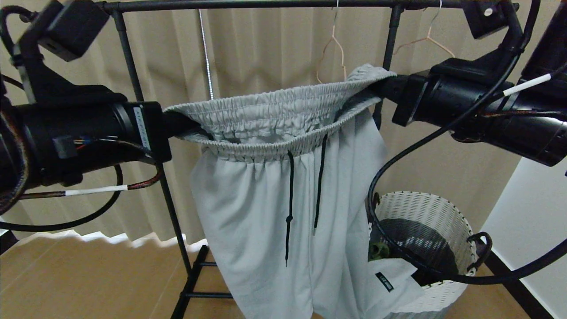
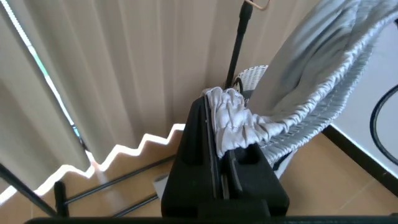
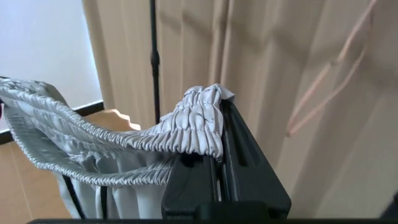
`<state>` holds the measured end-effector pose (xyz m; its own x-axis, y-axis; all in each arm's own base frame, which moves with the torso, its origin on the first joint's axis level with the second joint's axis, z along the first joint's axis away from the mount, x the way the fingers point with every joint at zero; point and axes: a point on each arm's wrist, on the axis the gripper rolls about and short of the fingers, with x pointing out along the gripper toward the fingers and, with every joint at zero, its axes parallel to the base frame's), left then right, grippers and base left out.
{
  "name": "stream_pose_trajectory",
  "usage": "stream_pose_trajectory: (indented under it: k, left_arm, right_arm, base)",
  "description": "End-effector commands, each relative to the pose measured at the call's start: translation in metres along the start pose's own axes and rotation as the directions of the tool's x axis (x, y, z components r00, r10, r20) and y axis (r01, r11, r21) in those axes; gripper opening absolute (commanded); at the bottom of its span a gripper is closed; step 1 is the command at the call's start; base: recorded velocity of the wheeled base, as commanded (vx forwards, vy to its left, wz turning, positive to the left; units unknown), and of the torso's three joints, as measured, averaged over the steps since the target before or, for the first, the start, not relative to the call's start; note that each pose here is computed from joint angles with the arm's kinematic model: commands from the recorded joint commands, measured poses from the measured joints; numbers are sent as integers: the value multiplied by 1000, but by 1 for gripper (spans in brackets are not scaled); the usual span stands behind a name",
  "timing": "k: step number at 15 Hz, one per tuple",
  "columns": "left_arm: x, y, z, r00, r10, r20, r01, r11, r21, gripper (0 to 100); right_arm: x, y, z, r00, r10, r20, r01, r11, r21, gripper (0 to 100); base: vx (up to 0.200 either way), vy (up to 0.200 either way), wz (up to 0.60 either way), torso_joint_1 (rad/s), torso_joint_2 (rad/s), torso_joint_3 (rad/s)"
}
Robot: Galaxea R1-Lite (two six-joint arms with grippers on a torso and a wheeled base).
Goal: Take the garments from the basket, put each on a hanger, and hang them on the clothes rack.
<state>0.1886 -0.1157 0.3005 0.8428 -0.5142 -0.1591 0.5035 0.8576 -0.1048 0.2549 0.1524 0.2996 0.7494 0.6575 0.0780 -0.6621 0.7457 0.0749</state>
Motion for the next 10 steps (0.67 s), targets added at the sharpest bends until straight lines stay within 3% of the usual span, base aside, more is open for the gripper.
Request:
stream_pose_trajectory:
  k: [1, 6, 10]
  left_arm:
    - [25, -4, -14, 998, 7, -54, -6, 1000, 5, 0]
    - [71, -21, -27, 999, 12, -50, -11, 1000, 19, 0]
    - [85, -37, -10, 1000, -23, 2, 23, 999, 23, 0]
  right_arm:
    - [-6, -11, -8, 999, -41, -27, 41, 999, 3, 0]
    - [-27, -37, -16, 988, -146, -57, 143, 988, -55, 0]
    - [-39, -36, -11, 987, -158, -40, 156, 986, -58, 0]
  base:
    - [0, 0, 0, 0, 0, 0]
    - [0, 0, 0, 0, 0, 0]
    - [0, 0, 0, 0, 0, 0]
